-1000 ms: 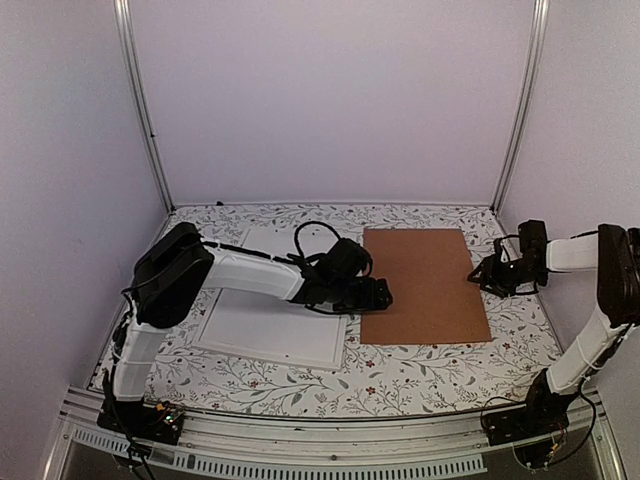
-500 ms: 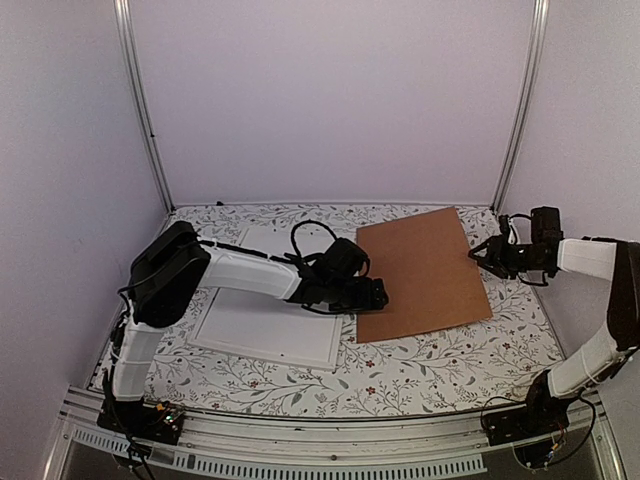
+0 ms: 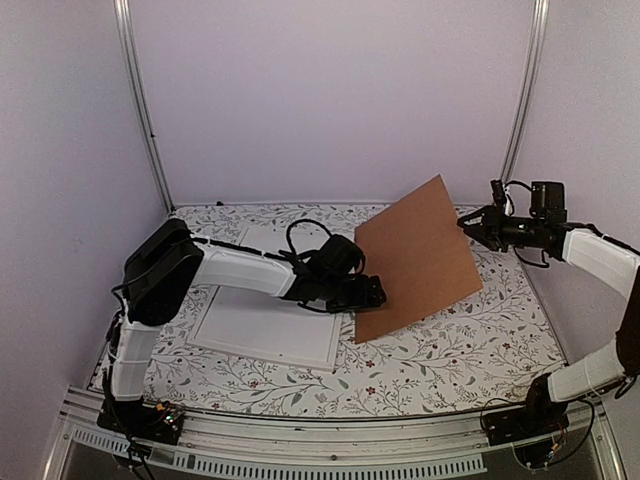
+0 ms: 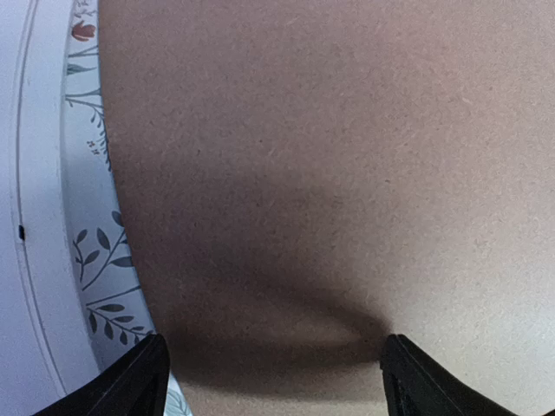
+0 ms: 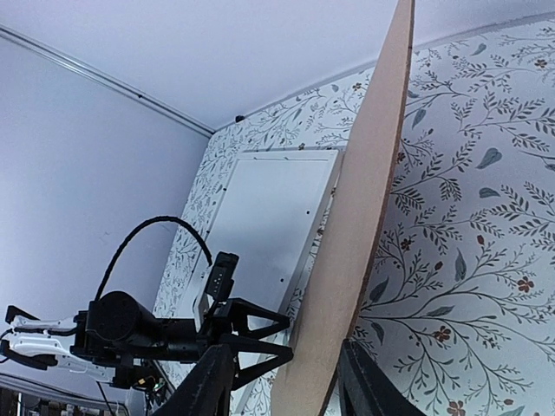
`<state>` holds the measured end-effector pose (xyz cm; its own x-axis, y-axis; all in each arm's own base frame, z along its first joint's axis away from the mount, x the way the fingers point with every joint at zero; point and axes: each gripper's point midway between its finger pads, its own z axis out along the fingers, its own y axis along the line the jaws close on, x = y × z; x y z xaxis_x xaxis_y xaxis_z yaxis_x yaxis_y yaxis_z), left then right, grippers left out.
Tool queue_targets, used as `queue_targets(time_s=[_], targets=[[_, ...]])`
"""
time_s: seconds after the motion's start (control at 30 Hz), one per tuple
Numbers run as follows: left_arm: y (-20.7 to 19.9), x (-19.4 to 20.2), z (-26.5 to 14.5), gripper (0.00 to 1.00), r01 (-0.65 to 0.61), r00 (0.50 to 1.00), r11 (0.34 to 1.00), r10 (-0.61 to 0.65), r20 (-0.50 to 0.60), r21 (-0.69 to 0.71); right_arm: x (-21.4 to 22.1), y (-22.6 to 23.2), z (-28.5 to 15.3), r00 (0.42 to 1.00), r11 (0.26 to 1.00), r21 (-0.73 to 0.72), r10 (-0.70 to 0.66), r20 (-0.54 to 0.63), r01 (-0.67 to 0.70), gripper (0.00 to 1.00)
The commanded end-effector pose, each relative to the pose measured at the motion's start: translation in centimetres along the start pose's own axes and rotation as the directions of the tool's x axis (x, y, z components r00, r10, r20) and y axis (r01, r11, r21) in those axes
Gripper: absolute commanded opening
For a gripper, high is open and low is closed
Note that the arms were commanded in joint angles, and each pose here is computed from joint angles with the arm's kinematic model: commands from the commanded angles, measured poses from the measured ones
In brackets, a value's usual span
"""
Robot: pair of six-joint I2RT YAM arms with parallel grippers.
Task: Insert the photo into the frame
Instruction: Turn over the backboard at the center of the board.
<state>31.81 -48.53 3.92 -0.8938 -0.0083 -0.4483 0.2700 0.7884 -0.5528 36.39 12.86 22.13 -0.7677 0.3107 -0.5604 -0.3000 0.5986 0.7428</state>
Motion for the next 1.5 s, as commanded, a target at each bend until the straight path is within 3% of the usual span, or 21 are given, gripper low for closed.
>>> queue_targets(time_s=[0.0, 0.53, 1.07, 1.47], targets=[[-2.1, 2.2, -0.5, 0.87, -0.013, 0.997, 0.996, 0.019, -0.070, 0.086, 4.1, 6.1, 1.1, 0.981, 0.983, -0.173, 0.029, -0.193, -0.064, 0.44], [-4.5, -0.6, -6.1, 0.87, -0.030, 0.999, 0.990, 0.025, 0.038, 0.140, 4.5, 12.8, 3.9, 0.971, 0.963, -0.271, -0.066, -0.231, 0.001, 0.44], [-4.7, -10.3, -18.6, 0.87, -0.043, 0.954, 0.987, -0.005, 0.301, 0.153, 5.7, 17.7, 8.6, 0.945, 0.932, -0.362, -0.135, -0.297, 0.019, 0.44], [-2.0, -15.8, -23.4, 0.88, -0.035, 0.918, 0.991, -0.019, 0.396, 0.128, 6.7, 21.5, 11.5, 0.924, 0.904, -0.428, -0.186, -0.333, 0.028, 0.52]])
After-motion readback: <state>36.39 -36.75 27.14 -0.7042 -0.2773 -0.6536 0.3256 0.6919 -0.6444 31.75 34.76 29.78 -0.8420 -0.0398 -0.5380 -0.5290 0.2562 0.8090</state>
